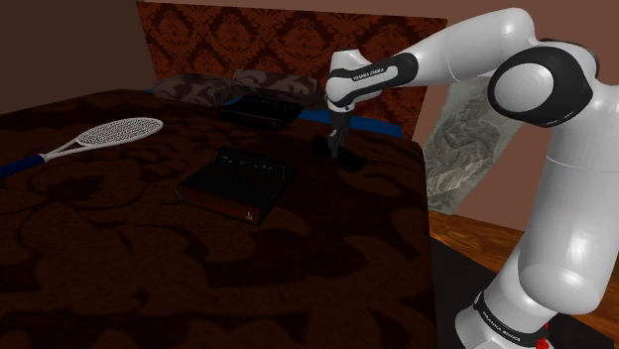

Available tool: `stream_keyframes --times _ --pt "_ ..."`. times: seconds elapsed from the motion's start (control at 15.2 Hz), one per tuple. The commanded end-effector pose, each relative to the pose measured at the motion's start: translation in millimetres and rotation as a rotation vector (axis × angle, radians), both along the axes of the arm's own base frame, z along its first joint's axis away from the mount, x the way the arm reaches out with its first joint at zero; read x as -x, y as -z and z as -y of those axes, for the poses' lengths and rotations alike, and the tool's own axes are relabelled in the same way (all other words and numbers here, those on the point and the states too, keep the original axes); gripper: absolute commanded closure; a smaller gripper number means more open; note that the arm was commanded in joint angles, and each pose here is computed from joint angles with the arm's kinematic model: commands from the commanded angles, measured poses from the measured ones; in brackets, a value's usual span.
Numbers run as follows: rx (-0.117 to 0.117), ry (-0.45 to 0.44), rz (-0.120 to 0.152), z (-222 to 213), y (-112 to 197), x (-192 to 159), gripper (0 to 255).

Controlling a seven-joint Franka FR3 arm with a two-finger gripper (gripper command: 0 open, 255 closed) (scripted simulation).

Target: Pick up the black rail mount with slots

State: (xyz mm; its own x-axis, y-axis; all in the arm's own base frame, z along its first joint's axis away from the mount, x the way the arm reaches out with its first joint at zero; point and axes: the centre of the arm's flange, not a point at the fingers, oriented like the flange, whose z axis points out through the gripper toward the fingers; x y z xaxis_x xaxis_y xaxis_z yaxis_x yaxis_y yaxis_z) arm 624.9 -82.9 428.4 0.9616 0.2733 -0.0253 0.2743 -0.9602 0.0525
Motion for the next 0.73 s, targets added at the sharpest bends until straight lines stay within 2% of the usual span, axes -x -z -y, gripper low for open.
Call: stream_keyframes --times 0.0,0.53,0.66 --pt "0.0 0.0 0.0 0.4 -11.0 -0.2 255" --pt "0.0 0.0 0.0 0.4 -53.2 -0.2 255" --pt "0.0 0.0 0.0 0.4 -54.0 -0.2 255"
